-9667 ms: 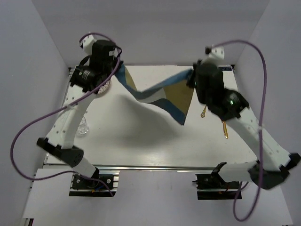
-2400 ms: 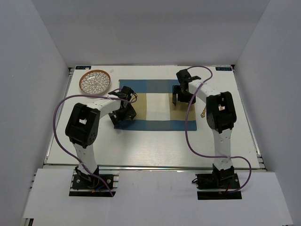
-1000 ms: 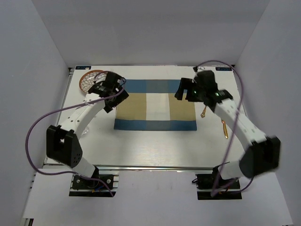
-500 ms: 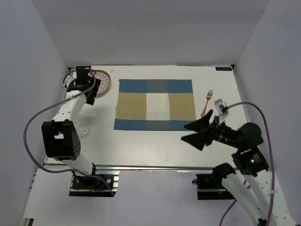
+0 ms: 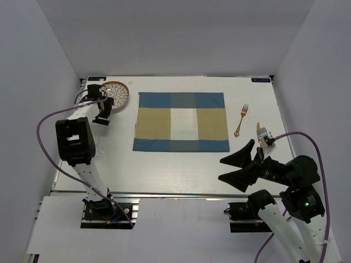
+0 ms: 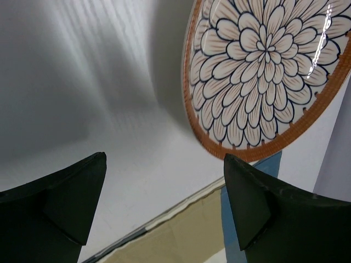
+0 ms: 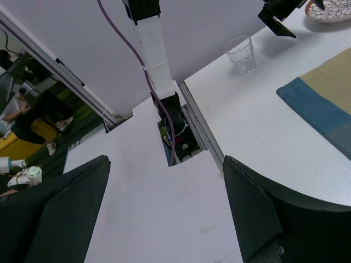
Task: Set the dinner table for one person
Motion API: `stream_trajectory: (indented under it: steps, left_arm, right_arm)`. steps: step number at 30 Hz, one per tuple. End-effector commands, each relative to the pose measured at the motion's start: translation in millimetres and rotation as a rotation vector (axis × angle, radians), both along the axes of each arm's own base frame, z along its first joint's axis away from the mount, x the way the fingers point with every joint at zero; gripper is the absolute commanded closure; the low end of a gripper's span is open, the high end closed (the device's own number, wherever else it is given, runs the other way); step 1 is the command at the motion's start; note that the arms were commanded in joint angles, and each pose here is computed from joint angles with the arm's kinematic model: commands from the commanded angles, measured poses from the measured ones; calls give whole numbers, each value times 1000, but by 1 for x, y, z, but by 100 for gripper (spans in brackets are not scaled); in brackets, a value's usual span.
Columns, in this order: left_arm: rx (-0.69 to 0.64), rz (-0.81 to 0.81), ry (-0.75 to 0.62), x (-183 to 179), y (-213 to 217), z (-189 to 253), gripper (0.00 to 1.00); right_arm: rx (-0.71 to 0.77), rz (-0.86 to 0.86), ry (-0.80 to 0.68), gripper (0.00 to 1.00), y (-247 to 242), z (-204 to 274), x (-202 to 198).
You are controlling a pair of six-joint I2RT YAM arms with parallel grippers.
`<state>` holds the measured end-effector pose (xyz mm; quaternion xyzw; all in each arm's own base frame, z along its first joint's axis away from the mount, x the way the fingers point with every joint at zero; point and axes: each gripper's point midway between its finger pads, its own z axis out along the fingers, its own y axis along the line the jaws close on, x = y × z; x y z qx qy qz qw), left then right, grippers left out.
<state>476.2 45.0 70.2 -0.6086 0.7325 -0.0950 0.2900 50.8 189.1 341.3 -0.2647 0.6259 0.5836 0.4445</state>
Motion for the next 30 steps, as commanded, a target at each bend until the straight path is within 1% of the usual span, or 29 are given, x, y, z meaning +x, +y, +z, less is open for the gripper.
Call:
stream_trajectory:
  steps: [1, 2, 4, 8, 9, 10, 11, 12, 13, 14, 15, 16, 17, 18, 19, 20, 22, 23, 24, 25, 26, 28, 29, 30]
  left_arm:
    - [16, -21, -86, 30, 9, 21, 3]
    - [20, -16, -96, 35, 15, 23, 4]
    - [20, -24, -94, 42, 19, 13, 4]
    - [21, -29, -100, 49, 20, -3, 7]
    - [21, -23, -106, 53, 25, -3, 12]
    - [17, -19, -68, 51, 25, -16, 14]
    - [18, -15, -59, 52, 26, -18, 18]
    - [19, -14, -57, 54, 27, -20, 29]
    - [17, -10, -50, 55, 27, -25, 37]
    - [15, -12, -50, 57, 27, -28, 38]
    - [14, -15, -56, 59, 27, -27, 46]
    - [12, -16, -49, 61, 27, -31, 64]
    - [9, -11, -48, 62, 31, -31, 73]
    - [3, -15, -52, 65, 30, -29, 85]
    - [-4, -29, -73, 73, 29, -20, 100]
    - [-31, -62, -90, 78, 22, -17, 100]
    - [-66, -110, -177, 91, 16, 5, 100]
    - [-86, -149, -245, 94, 8, 32, 100]
    - [-72, -171, -341, 102, 6, 60, 100]
    - [-73, -197, -377, 98, -5, 69, 100]
    - [-37, -244, -530, 100, -15, 127, 100]
    - [-17, -274, -622, 91, -20, 164, 100]
    - [-22, -345, -731, 86, -38, 204, 100]
    - [-36, -398, -772, 81, -52, 219, 100]
  right_arm:
    - [-11, 2, -32, 11, -2, -3, -3]
    - [-15, 16, -28, 11, -1, -6, -5]
    - [-21, 37, -32, 11, -1, -14, -8]
    - [-23, 19, -24, 11, -1, -22, -4]
    - [-23, 14, -24, 11, -1, -23, -4]
    - [-26, 5, -13, 11, -1, -25, -1]
    - [-28, 1, -6, 11, 0, -26, 1]
    - [-29, -4, -5, 11, 0, -26, 3]
    - [-34, -8, 4, 11, 0, -27, 5]
    - [-35, -12, 1, 11, 0, -26, 6]
    - [-38, -16, 5, 11, 1, -26, 7]
    - [-38, -25, 6, 11, 0, -25, 9]
    - [-35, -26, 0, 11, 0, -22, 8]
    - [-36, -32, 3, 11, 0, -23, 9]
    - [-35, -38, 1, 11, -1, -22, 10]
    - [-34, -41, 1, 11, -1, -21, 9]
    - [-37, -53, 5, 11, -2, -21, 10]
    - [-39, -55, 4, 11, -2, -21, 10]
    - [-41, -59, 11, 11, -3, -21, 10]
    - [-39, -67, 7, 11, -4, -21, 11]
    - [-39, -70, 5, 11, -4, -21, 10]
    - [-46, -95, 15, 11, -6, -26, 13]
    - [-46, -119, 13, 11, -8, -27, 16]
    - [-51, -136, 20, 11, -8, -32, 19]
